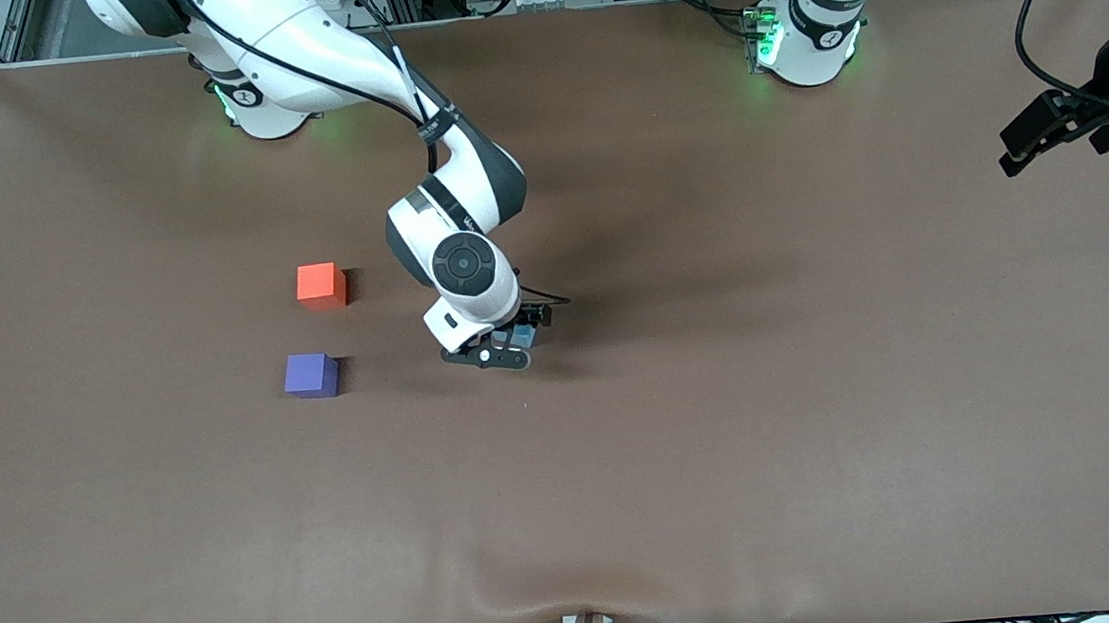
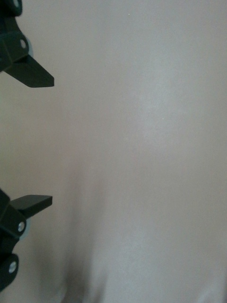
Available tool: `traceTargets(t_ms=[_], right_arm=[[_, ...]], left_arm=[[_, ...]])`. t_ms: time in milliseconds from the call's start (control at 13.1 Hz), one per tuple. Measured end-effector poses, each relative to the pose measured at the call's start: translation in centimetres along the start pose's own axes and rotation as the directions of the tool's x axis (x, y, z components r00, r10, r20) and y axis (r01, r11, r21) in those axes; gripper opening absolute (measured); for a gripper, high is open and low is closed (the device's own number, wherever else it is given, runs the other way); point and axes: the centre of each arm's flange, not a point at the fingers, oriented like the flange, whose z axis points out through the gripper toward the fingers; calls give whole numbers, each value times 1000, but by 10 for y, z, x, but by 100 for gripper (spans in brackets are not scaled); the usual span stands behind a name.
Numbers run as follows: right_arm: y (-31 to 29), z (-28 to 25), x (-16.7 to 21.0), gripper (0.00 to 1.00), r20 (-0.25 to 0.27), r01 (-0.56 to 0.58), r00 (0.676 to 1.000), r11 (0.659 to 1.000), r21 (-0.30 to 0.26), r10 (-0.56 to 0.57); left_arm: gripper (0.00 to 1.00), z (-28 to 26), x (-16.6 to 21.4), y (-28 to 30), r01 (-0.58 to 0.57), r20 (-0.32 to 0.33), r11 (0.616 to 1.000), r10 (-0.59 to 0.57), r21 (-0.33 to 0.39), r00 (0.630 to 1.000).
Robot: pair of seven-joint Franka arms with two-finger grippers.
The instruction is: Place blue block between orange and purple blocks
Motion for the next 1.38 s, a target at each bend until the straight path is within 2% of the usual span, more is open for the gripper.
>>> traceTargets(t_ms=[307, 383, 460, 536, 690, 766, 920, 996, 1149, 1379], right_arm=[[-2, 6, -1, 100, -2, 2, 1000, 1000, 2, -2], [-3, 5, -1, 93, -3, 3, 1000, 1000, 2, -3], [-3, 5, -1, 93, -4, 4, 1000, 1000, 3, -4], [-4, 4, -1, 87, -4, 2, 1000, 1000, 5, -1], [-5, 2, -1, 63, -6, -33, 999, 999, 10, 33], [-5, 2, -1, 63, -6, -43, 999, 999, 10, 43], [-6, 5, -3, 75, -2, -51, 999, 999, 7, 51], [-7, 7, -3, 74, 0, -52, 999, 999, 4, 52], [-7, 5, -2, 60, -4, -54, 999, 999, 8, 54], [-9, -15, 6, 56, -12, -59, 998, 998, 16, 60]], left_arm=[[100, -1, -11, 20, -80, 16, 997, 80, 4, 997], [100, -1, -12, 21, -98, 21, 995, 98, 5, 995], [100, 0, -12, 21, -108, 26, 994, 108, 5, 994], [100, 0, -12, 20, -111, 29, 994, 111, 5, 993], [100, 1, -12, 20, -111, 32, 994, 111, 6, 993], [100, 2, -12, 19, -110, 32, 994, 110, 6, 993], [100, 2, -12, 17, -106, 33, 994, 106, 6, 994], [100, 2, -11, 16, -104, 33, 995, 104, 6, 994], [100, 3, -11, 16, -103, 34, 995, 103, 6, 994], [100, 8, -8, 17, -104, 42, 995, 103, 7, 994]])
